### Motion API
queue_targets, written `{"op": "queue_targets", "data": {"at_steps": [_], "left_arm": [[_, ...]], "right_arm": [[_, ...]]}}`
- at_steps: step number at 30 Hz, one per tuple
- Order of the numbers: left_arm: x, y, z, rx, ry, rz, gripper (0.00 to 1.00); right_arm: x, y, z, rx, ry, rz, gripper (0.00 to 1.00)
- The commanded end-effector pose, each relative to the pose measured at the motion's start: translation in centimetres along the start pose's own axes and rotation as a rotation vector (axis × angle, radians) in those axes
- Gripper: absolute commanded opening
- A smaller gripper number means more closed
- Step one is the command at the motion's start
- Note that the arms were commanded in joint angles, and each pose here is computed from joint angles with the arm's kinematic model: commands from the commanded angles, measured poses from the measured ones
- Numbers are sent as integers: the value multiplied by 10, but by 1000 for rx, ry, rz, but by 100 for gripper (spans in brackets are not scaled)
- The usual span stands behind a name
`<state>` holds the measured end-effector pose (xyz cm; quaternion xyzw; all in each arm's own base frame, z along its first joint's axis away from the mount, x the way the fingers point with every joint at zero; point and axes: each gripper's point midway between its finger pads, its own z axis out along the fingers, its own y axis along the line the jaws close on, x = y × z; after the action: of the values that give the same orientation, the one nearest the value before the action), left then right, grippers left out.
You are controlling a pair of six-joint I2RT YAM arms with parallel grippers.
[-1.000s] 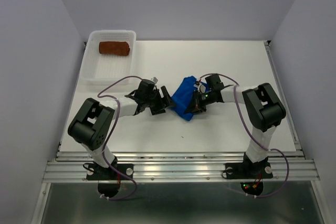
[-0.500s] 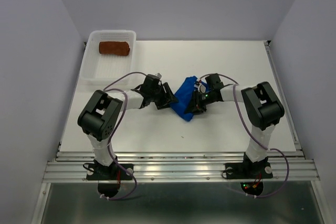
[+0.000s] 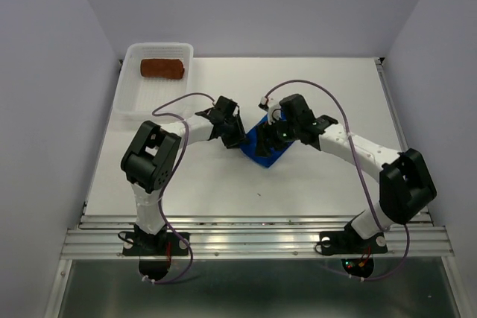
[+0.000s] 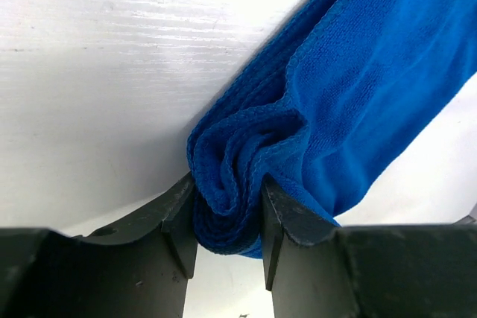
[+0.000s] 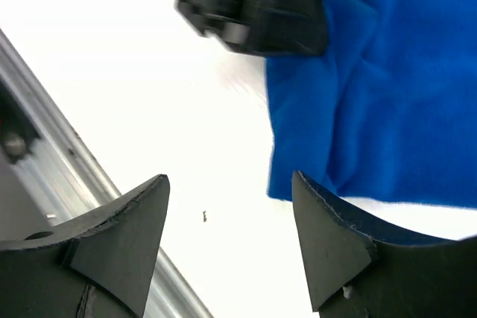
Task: Roll the towels
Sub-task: Roll the towel
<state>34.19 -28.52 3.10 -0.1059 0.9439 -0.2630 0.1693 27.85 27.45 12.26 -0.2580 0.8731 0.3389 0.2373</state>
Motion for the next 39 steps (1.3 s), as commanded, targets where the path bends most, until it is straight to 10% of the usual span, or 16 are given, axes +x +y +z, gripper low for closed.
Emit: {"op": "queue_targets", "data": {"at_steps": [1,28,34,39], "left_arm": [[11,27,-4,-144,49,48,43],[23,17,-16,-88,144,54,45],[18,15,-25,-60,122,39,54],[5,2,-47,2,43,41,73]], "right_arm": [[-10,-4,-2,199,-58,-255,72],[53,-54,63,597,38,-537,51],[64,-54,62,625,66,-498,2],[55,-20,54,513,5,-340,1]]}}
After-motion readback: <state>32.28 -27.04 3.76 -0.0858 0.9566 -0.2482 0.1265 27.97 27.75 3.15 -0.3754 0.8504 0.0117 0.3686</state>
